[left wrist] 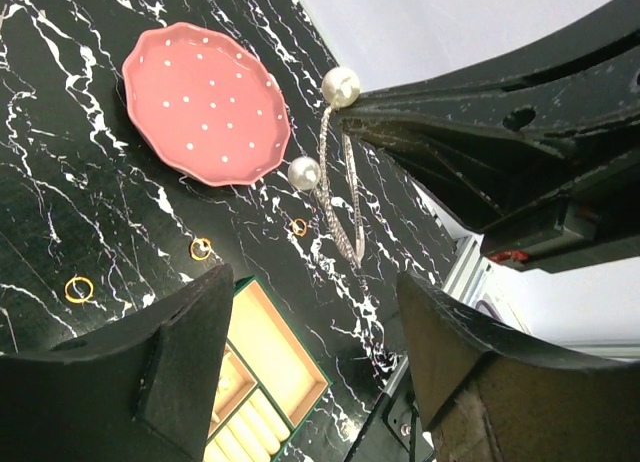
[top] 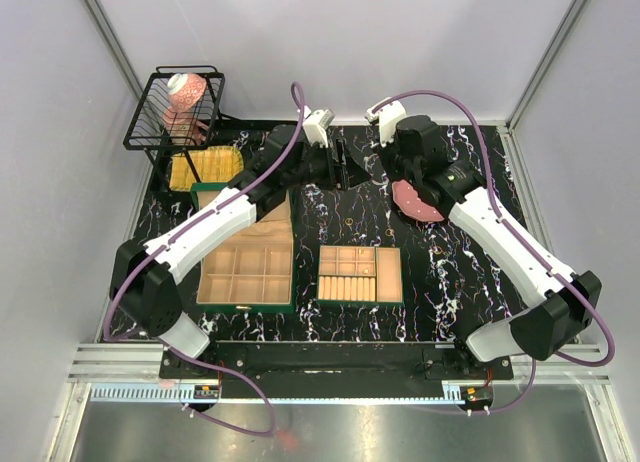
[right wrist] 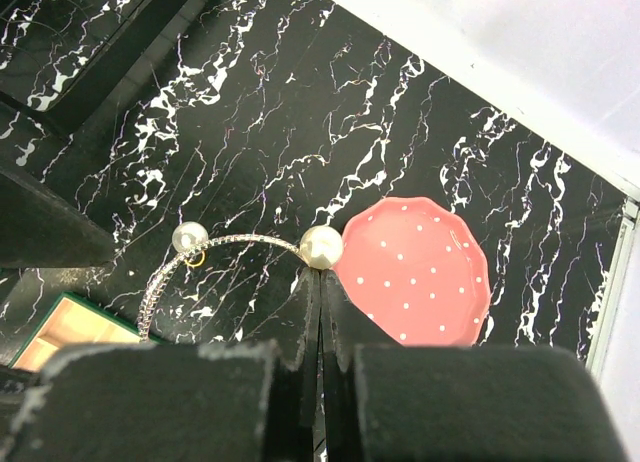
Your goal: Organize the mixed jewelry
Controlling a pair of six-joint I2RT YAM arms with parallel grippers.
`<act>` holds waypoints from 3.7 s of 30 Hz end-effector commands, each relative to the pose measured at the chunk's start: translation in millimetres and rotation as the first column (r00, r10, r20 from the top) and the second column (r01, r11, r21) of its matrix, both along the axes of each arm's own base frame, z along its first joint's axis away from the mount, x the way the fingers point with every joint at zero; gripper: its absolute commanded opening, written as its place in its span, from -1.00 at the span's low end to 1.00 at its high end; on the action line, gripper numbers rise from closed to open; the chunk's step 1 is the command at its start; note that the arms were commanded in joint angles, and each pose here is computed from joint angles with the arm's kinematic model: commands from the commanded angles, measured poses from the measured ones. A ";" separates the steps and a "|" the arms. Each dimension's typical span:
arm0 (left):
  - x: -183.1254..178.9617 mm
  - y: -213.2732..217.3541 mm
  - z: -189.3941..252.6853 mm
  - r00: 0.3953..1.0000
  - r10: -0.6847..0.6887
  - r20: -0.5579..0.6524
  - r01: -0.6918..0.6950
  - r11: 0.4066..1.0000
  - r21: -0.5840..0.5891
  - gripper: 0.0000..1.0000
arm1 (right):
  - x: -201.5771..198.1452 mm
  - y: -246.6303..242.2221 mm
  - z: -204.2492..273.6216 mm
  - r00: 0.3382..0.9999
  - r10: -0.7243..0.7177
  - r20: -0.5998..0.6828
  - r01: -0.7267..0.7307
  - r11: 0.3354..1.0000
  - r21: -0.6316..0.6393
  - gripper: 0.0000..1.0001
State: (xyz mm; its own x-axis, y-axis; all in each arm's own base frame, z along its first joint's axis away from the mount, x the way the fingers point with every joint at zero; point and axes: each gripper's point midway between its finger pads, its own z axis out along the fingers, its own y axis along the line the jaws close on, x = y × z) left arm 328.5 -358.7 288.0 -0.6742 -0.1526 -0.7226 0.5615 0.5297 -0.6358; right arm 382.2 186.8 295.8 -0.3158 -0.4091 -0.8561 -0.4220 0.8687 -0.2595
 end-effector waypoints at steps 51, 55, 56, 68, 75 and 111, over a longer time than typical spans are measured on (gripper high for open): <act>12.3 -12.3 24.0 0.998 -0.008 0.063 0.010 0.999 -0.039 -1.00 | -28.3 8.1 36.2 0.994 0.092 0.063 -0.096 0.993 0.069 -0.10; 12.7 0.4 17.8 0.999 -0.005 0.053 0.007 0.999 -0.041 -1.00 | -34.2 1.2 42.3 0.992 0.093 0.088 -0.098 0.994 0.055 0.00; 11.3 3.9 21.8 0.998 -0.012 0.063 0.015 0.999 -0.051 -1.00 | -34.8 -3.6 47.7 0.991 0.076 0.107 -0.082 0.995 0.052 0.00; -64.8 78.6 -16.0 0.961 -0.263 0.085 0.262 0.965 0.031 -1.00 | -35.9 -32.7 37.8 0.988 0.018 0.151 -0.013 0.999 -0.032 0.09; -99.4 139.7 -32.1 0.935 -0.345 0.080 0.345 0.938 0.022 -1.00 | -32.6 -40.0 29.4 0.990 0.007 0.140 -0.002 0.999 -0.041 0.10; -83.3 275.0 -135.2 0.962 -0.096 -0.256 0.164 0.951 0.261 -1.00 | -32.2 -38.7 -2.3 0.995 0.028 0.098 -0.025 0.999 -0.029 0.10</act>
State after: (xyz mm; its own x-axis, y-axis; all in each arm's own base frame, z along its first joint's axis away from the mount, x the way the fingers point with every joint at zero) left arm 221.1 -91.6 151.1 -0.8308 0.1800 -0.5267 0.5231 0.5759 -0.6283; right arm 349.9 147.8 275.8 -0.2691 -0.4718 -0.8397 -0.4280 0.8396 -0.3345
